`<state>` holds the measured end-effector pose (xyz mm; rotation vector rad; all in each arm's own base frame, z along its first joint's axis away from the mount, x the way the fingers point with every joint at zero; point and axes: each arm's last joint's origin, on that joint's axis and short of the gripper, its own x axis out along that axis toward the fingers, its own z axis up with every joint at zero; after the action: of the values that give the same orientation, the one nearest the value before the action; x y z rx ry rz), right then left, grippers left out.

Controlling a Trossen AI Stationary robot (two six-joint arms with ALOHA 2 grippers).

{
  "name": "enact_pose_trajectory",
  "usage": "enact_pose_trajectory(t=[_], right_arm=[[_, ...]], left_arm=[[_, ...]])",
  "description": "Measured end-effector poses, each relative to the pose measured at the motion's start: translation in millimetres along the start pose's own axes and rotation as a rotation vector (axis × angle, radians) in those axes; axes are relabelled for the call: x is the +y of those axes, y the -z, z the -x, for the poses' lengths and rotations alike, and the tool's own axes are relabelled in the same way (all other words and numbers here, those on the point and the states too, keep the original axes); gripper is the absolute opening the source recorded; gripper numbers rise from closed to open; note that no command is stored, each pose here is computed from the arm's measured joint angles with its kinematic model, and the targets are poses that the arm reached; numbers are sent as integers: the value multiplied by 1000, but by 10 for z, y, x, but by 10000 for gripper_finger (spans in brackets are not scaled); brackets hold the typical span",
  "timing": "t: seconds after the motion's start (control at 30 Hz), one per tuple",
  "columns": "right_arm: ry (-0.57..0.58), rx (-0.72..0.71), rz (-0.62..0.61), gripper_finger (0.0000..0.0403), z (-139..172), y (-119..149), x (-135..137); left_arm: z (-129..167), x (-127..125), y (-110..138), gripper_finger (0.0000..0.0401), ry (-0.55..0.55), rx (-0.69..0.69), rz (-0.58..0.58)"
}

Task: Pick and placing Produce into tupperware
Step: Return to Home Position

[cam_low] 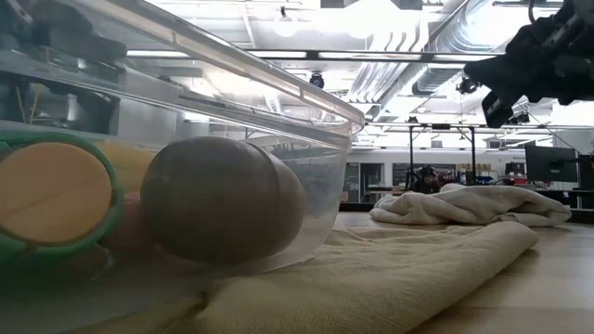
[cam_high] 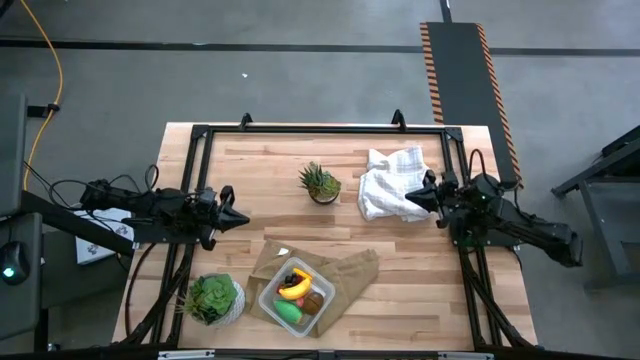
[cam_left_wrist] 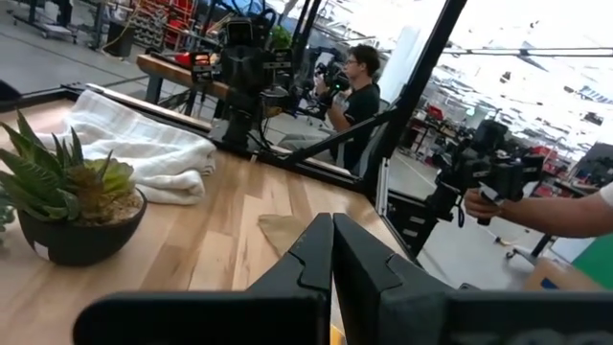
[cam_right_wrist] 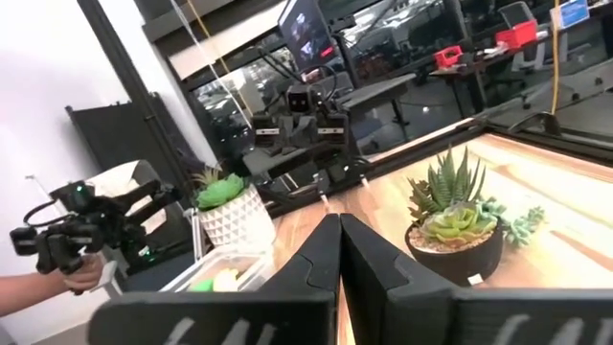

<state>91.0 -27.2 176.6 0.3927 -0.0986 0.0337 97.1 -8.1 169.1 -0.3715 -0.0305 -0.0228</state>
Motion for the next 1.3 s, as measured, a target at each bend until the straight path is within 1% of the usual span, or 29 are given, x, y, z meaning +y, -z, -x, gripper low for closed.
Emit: enact_pose_trajectory(t=[0.17,0.33,0.53,0.67,0.8,0.97,1.3], right_arm=[[-7,7,16,0,10,-5,-18],[81,-17,36,0,14,-6,-52],[139,-32,58,0,16,-6,-70],[208,-28,68,0,20,14,-99],[211,-27,88,0,20,14,-100],[211,-27,85,0,20,14,-99],[212,-30,60,0,20,14,-100]], left_arm=[[0,0,0,0,-1,0,-23],[0,0,1,0,0,1,-23],[0,0,3,0,4,4,-21],[0,-1,3,0,6,5,-22],[0,-3,7,0,13,11,-23],[0,-10,15,0,42,27,-24],[0,-7,11,1,30,21,-26]])
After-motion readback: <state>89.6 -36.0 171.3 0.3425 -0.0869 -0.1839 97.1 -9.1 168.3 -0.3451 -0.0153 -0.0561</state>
